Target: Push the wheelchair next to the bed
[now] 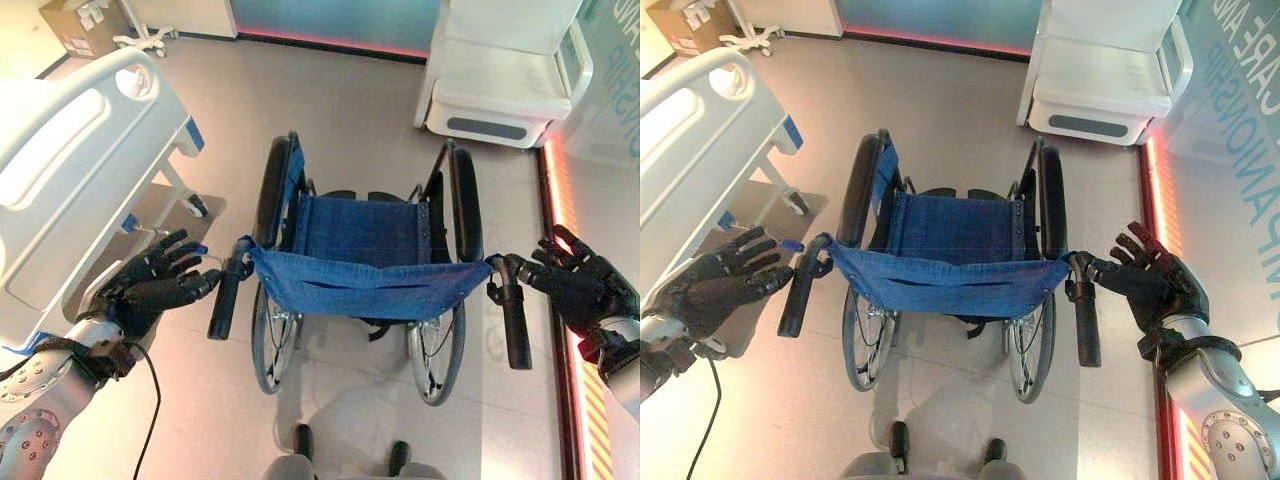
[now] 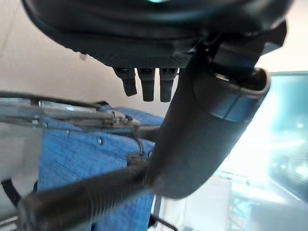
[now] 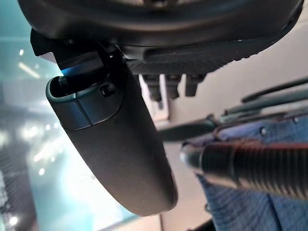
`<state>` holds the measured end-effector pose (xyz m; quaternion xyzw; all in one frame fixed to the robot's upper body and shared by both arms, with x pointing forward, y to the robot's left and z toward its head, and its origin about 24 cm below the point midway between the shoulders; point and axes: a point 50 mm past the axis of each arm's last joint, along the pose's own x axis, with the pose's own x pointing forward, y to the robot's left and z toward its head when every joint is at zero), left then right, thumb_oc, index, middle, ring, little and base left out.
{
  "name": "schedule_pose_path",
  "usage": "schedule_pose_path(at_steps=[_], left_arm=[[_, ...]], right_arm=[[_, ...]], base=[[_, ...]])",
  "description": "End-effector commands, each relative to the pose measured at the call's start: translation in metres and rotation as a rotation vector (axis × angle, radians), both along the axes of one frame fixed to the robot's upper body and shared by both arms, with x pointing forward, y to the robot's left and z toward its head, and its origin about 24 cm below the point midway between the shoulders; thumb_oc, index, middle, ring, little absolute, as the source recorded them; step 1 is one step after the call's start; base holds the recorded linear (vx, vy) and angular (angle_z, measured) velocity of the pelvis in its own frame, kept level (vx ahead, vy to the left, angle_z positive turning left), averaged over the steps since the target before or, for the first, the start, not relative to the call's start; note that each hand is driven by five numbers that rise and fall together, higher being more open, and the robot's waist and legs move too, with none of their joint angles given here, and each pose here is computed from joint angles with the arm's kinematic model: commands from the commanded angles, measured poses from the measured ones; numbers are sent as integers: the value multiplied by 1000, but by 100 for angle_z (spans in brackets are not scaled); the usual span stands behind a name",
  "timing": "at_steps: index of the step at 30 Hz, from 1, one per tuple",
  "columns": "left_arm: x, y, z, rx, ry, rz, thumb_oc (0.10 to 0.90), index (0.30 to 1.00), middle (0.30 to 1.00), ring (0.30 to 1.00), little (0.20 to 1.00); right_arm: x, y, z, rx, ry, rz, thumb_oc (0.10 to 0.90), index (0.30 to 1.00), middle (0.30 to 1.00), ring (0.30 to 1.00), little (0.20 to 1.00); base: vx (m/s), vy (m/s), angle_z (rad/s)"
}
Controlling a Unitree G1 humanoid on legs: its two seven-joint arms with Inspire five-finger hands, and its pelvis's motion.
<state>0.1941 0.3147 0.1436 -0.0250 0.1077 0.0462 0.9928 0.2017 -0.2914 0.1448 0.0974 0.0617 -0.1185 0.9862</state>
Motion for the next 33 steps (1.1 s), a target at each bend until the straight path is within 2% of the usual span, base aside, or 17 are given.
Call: schedule_pose_path(at_steps=[1, 3, 4, 7, 12, 19, 23, 29, 33], left_arm=[[4, 3, 62, 67, -223, -55, 800, 900, 900, 900, 900], [4, 2, 61, 61, -221, -58, 800, 900, 900, 900, 900], [5, -12, 56, -35, -197, -137, 800, 900, 900, 900, 900], [4, -23, 52, -105, -175, -172, 800, 900, 900, 900, 900], [1, -24, 45, -70, -125, -156, 800, 900, 900, 900, 900], [-3, -29, 37, -106, -58, -206, 800, 900, 900, 900, 900], [-3, -34, 30, -132, -13, -223, 800, 900, 900, 900, 900], [-5, -15, 36, 67, 11, -134, 800, 900, 900, 900, 900], [-7, -6, 43, 131, 25, -132, 800, 900, 900, 900, 900]], right_arm=[[6, 8, 52, -52, -258, 97, 800, 900, 900, 900, 900], [6, 9, 52, -50, -256, 98, 800, 900, 900, 900, 900], [5, 14, 48, -46, -229, 132, 800, 900, 900, 900, 900], [2, 15, 44, -68, -206, 129, 800, 900, 900, 900, 900], [-1, 8, 36, -141, -127, 70, 800, 900, 900, 900, 900], [-3, 12, 28, -100, -69, 135, 800, 900, 900, 900, 900], [-3, 11, 20, -149, -36, 118, 800, 900, 900, 900, 900], [-6, -5, 28, -294, 2, 37, 800, 900, 900, 900, 900], [-6, -10, 32, -344, 21, 10, 800, 900, 900, 900, 900]], base=[[0, 0, 0], [0, 0, 0], [0, 0, 0], [0, 0, 0], [0, 0, 0], [0, 0, 0], [0, 0, 0], [0, 0, 0], [0, 0, 0]])
